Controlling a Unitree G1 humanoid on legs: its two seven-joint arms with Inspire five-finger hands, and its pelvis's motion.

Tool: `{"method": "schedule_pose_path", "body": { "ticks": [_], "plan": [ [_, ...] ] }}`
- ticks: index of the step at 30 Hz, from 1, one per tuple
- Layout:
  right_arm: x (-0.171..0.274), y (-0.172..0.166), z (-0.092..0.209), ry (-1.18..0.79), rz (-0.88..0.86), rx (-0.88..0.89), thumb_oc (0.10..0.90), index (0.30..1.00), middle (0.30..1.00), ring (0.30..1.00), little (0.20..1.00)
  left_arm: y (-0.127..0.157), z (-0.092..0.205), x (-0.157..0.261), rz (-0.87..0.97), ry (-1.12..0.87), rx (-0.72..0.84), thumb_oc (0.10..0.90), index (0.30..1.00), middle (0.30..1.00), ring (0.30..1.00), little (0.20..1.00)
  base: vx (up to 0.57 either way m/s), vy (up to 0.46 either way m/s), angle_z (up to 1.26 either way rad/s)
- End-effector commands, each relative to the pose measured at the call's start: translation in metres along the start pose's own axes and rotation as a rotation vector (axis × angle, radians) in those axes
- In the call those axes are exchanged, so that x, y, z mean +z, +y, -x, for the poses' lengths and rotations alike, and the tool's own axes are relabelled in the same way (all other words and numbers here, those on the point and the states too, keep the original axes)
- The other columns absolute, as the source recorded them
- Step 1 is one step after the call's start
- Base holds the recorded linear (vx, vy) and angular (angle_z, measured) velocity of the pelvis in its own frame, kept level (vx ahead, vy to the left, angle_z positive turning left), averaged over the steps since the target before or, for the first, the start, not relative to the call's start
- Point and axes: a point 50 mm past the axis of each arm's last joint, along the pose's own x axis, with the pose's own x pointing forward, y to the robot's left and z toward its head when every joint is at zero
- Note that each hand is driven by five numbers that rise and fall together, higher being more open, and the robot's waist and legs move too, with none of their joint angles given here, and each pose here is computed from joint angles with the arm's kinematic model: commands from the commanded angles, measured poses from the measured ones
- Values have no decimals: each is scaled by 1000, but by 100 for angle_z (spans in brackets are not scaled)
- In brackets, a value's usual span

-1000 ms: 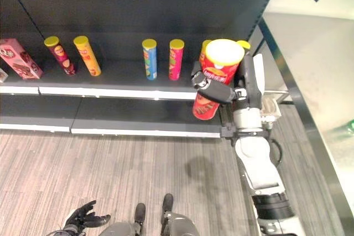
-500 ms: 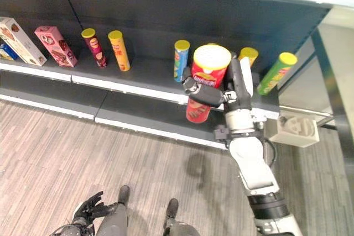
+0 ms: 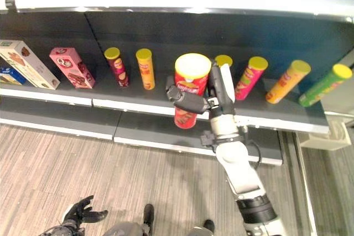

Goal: Put the goods on the table back onto the shelves and tidy them up.

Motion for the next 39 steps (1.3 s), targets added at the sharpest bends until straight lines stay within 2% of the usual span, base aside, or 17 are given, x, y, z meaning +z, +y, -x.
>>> {"method": "schedule_pose_path", "body": {
  "ticks": [1,9,14,23,29,32,39],
  "plan": [
    [58,-20,-30,-328,8,-78,400,300,300,300,300,2,6,-10,-1,-5,7,800,900,900,900,900,27,-62,0],
    [48,-11,-31,-277,24,-44,400,300,300,300,300,-12,9,-7,31,-37,-39,800,900,900,900,900,132,-163,38],
    [56,-9,-52,-323,57,-109,400,300,300,300,300,-14,10,-3,42,-59,-46,800,900,900,900,900,-8,-83,42],
    [80,-67,-89,-413,296,-519,400,300,300,300,300,-23,10,3,16,-91,-86,800,900,900,900,900,-55,-2,35],
    [95,-110,-99,-436,454,-769,400,300,300,300,300,-32,7,24,-3,-167,-106,800,900,900,900,900,-72,15,15],
    [101,-126,-103,-440,448,-859,400,300,300,300,300,-35,6,31,0,-196,-116,800,900,900,900,900,-45,-12,5],
    [116,-148,-111,-459,447,-951,400,300,300,300,300,-42,6,43,13,-244,-142,800,900,900,900,900,-15,0,5]
  ]
}}
